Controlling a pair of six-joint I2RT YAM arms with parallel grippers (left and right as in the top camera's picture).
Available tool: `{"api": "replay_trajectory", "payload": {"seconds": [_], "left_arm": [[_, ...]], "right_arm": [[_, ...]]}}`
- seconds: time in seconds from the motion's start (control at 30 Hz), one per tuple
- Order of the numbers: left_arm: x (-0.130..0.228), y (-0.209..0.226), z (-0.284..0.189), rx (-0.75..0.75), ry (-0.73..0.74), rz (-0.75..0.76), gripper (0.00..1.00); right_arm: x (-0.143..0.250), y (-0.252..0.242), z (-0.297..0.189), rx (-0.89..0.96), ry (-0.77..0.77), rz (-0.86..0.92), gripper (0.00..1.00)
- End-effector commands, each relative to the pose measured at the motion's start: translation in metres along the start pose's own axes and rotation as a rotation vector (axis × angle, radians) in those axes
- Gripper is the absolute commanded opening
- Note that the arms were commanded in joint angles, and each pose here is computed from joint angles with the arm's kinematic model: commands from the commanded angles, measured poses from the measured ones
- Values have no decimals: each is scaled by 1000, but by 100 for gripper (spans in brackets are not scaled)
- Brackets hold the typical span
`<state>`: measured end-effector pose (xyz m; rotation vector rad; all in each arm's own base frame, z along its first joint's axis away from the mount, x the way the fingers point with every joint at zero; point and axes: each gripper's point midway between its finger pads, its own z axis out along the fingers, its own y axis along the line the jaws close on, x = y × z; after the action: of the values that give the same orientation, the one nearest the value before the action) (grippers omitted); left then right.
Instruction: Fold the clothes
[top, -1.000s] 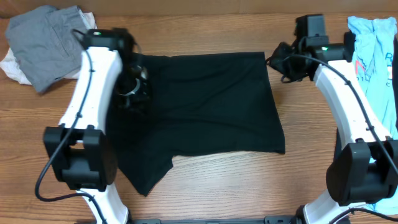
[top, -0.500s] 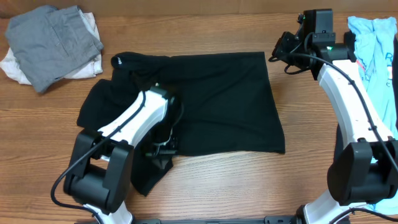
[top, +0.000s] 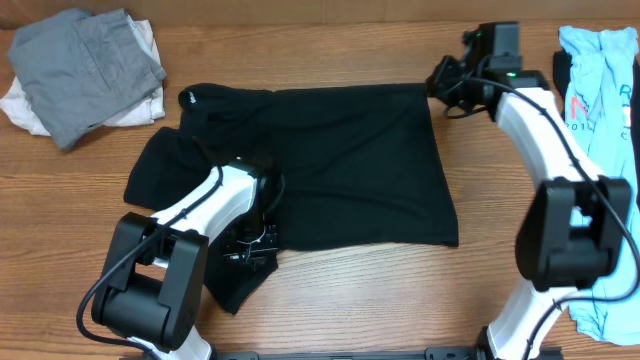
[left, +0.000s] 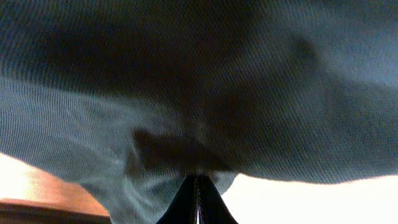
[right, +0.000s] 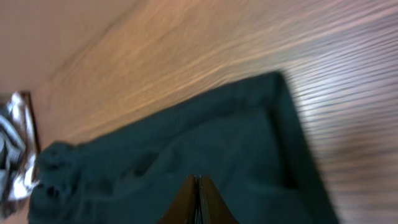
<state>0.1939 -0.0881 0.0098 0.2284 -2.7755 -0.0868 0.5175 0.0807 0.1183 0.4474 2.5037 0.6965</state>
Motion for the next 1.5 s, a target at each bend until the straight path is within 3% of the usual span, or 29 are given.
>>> {"api": "replay_trajectory", "payload": {"seconds": [0.0, 0.33, 0.7, 1.2, 1.47], "left_arm": [[5, 6, 8, -4, -5, -30, 4], [34, -8, 41, 131, 107, -34, 4], [69, 7, 64, 107, 216, -63, 4], [92, 19, 62, 52, 299, -66, 4], [92, 0, 34, 120, 109, 65, 4]], "right_arm": [[17, 20, 25, -92, 73, -29, 4], [35, 3, 66, -53, 114, -28, 4], [50, -70, 95, 124, 162, 72, 4], [61, -173, 52, 421, 230, 291, 4], [54, -167, 14, 511, 195, 328, 4]]}}
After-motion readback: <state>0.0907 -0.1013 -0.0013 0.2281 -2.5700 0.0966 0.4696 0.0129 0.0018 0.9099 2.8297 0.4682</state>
